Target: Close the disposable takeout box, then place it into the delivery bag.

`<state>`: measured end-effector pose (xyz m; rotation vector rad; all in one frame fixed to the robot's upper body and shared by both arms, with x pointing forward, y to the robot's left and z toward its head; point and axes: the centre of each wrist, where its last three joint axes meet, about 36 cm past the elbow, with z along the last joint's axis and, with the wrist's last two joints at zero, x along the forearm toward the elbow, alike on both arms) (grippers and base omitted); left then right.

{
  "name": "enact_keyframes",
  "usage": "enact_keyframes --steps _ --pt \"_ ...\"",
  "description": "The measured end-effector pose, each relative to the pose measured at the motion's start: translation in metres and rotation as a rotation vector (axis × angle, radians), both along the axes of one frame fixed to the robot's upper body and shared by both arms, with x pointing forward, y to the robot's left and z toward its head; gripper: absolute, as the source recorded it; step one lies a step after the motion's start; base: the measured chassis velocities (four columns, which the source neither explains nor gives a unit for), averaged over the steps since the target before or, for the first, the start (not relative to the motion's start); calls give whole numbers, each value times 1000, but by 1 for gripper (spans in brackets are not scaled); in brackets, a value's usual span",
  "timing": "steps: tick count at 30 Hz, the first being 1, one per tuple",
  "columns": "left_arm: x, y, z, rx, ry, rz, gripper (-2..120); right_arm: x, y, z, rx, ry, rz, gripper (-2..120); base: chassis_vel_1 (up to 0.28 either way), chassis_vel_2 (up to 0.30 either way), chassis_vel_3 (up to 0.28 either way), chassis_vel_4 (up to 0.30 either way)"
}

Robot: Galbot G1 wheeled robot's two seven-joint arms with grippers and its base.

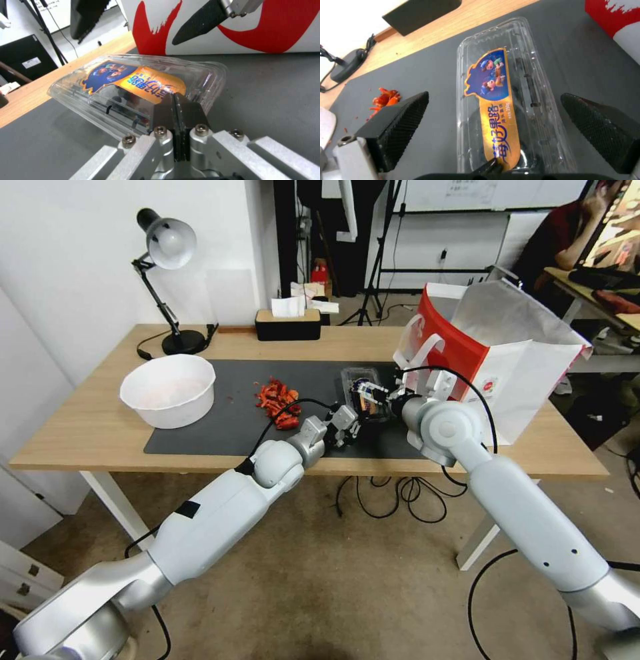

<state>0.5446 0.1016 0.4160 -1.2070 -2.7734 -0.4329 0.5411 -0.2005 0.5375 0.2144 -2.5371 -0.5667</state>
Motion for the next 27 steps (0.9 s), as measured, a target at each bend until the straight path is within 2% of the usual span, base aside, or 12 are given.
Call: enact_keyframes --steps 15,27 --pt "3 8 1 10 -8 0 0 18 -8 1 -43 50 49 100 0 0 0 0" --pt "3 8 2 -2 -3 0 0 34 -9 -1 -27 106 72 100 0 0 0 0"
